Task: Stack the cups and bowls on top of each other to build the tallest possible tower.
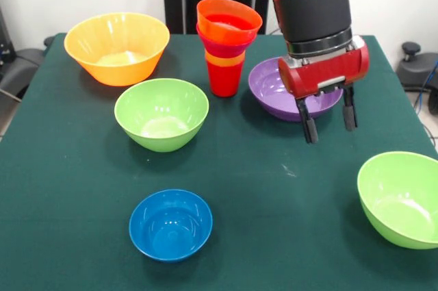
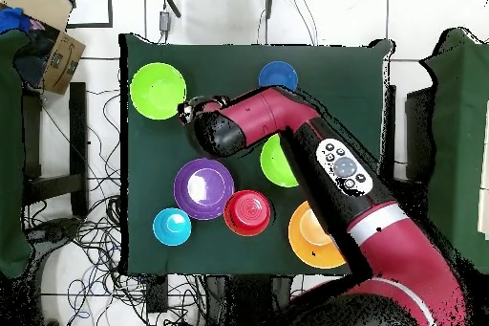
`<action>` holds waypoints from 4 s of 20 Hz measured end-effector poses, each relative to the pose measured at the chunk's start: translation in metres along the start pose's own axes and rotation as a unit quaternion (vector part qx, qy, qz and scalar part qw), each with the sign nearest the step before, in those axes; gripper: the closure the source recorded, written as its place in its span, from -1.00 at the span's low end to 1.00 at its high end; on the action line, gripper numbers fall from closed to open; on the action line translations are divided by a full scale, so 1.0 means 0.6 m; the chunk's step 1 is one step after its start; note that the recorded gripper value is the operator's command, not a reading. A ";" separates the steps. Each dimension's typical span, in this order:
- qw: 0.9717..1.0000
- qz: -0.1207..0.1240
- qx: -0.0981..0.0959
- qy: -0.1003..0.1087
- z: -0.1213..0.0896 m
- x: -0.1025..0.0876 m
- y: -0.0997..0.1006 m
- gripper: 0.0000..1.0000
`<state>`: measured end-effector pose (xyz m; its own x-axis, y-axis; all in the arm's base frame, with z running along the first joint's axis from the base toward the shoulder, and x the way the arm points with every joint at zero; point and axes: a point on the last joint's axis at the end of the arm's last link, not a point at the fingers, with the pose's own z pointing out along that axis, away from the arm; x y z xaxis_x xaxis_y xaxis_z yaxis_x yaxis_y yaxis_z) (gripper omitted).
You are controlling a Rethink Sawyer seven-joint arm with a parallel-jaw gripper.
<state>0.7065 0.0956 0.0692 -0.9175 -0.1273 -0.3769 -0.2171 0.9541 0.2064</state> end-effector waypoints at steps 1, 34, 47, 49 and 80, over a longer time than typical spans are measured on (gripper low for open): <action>1.000 0.000 0.001 0.001 0.002 0.001 0.001 -1.00; 0.995 0.044 0.058 0.065 0.009 0.001 -0.083 -1.00; 0.988 0.080 0.074 0.112 -0.043 -0.020 -0.180 -1.00; 0.988 0.073 0.073 0.119 -0.055 -0.024 -0.203 -1.00; 0.987 -0.059 0.077 0.128 -0.144 -0.014 -0.364 -1.00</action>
<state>0.7327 -0.1349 0.1051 -0.9472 -0.2862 -0.1447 -0.2930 0.9557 0.0278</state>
